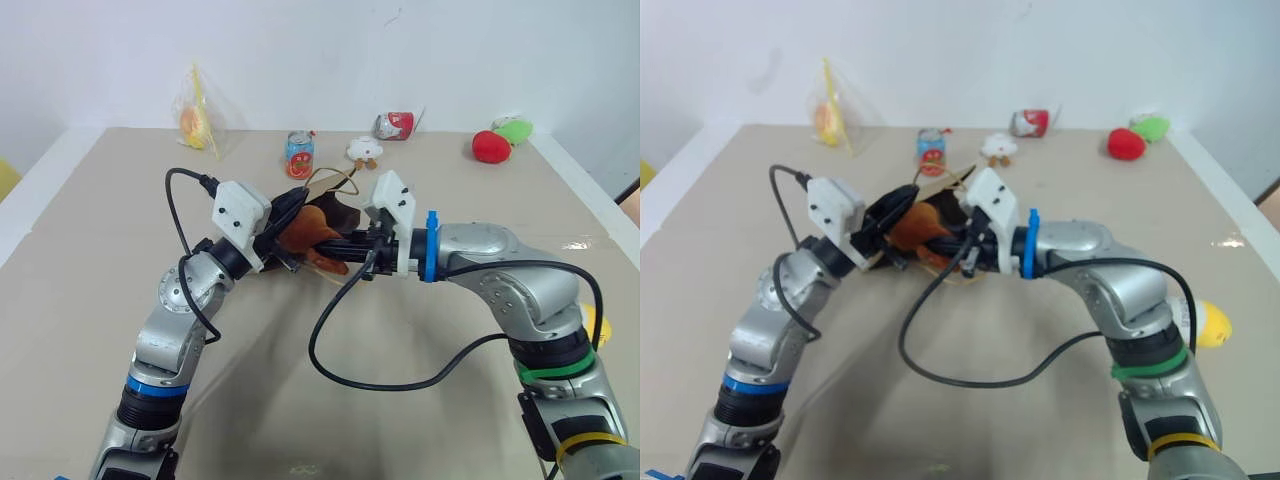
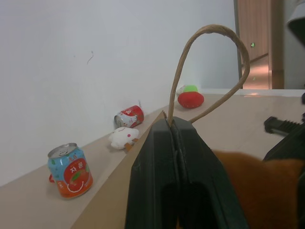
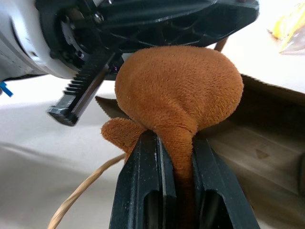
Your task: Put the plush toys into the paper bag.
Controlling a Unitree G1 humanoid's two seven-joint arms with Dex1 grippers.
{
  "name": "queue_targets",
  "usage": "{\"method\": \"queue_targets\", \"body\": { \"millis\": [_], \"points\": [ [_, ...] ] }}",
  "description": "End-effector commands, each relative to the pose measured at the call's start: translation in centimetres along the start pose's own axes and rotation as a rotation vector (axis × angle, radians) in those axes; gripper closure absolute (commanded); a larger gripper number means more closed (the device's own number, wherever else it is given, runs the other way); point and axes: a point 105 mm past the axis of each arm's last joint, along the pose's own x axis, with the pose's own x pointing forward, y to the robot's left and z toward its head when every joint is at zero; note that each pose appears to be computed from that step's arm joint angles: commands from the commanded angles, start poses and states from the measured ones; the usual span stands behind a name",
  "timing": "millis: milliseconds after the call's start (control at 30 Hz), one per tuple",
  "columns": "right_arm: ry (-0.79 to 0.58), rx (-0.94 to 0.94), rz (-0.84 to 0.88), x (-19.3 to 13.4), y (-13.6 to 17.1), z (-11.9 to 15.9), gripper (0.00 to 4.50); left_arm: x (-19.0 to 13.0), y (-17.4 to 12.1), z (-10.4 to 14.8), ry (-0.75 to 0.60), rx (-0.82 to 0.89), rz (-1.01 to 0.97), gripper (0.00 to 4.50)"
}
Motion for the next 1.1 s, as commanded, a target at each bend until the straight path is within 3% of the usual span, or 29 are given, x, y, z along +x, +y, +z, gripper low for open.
{"method": "queue_targets", "body": {
  "millis": [33, 367, 767, 1100],
  "points": [
    [-0.015, -0.07, 0.024, 0.4, 0.2, 1.3, 4.39, 0.0, -0.8, 1.3, -0.048, 0.016, -0.035, 4.5],
    [0.129, -0.051, 0.052, 2.4, -0.5, -1.5, 4.39, 0.1, -0.9, 1.6, -0.072, 0.003, -0.032, 4.5],
    [0.001, -0.102, -0.094, 5.2, -2.7, 1.8, 4.39, 0.0, -0.7, 1.0, -0.043, -0.033, -0.005, 4.5],
    [0.086, -0.222, -0.161, 6.3, -2.6, -1.4, 4.39, 0.3, 0.3, 1.0, -0.027, -0.018, 0.038, 4.5]
  ]
}}
